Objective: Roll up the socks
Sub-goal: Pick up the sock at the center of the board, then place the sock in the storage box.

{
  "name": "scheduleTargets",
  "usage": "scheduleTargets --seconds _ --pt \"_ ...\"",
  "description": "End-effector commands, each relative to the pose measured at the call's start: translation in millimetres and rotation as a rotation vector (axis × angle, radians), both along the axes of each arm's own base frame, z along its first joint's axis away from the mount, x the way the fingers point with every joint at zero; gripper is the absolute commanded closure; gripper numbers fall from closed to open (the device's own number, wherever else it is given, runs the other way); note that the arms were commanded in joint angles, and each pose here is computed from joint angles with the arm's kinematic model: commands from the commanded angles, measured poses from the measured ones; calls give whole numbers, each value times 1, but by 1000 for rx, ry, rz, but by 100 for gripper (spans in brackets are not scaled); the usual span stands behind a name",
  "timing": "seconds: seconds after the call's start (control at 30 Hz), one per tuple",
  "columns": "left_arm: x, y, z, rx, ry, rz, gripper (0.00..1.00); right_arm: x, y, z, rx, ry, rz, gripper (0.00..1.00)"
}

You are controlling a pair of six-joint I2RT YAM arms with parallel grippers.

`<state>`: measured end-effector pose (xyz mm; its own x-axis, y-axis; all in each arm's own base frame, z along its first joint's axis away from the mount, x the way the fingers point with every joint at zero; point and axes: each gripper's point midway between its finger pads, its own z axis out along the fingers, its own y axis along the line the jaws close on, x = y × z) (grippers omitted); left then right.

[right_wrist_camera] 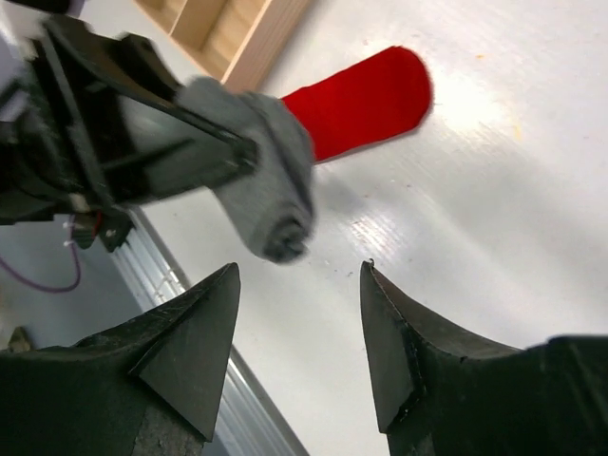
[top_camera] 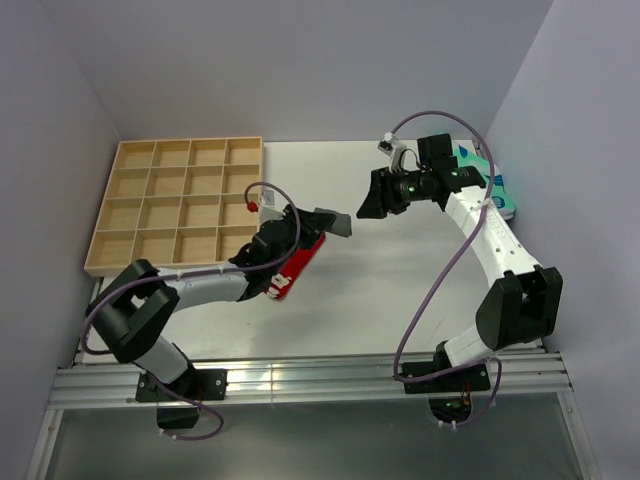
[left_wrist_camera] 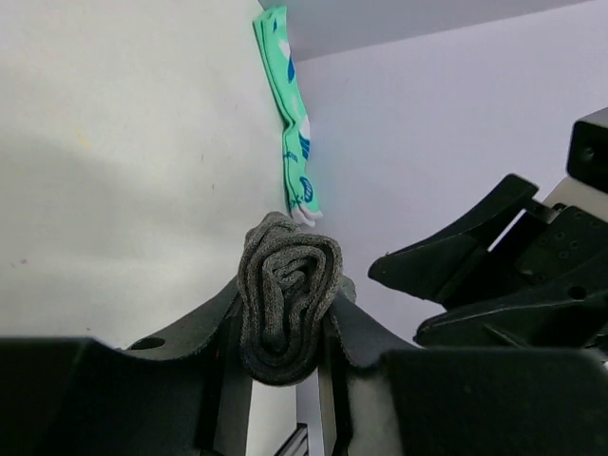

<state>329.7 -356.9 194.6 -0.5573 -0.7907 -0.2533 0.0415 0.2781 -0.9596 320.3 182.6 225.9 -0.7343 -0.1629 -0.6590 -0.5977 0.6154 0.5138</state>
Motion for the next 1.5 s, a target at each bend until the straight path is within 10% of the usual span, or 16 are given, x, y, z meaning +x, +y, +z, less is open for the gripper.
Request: scheduleTargets --seconds 0.0,0.5,1.47 --pt "3 25 34 3 -71 26 100 11 -13 7 -32 -78 -54 39" --pt "94 204 30 193 -26 281 100 20 -50 -4 -110 -162 -83 39" --pt "77 292 -29 203 167 445 100 12 -55 -34 -124 -120 -47 41"
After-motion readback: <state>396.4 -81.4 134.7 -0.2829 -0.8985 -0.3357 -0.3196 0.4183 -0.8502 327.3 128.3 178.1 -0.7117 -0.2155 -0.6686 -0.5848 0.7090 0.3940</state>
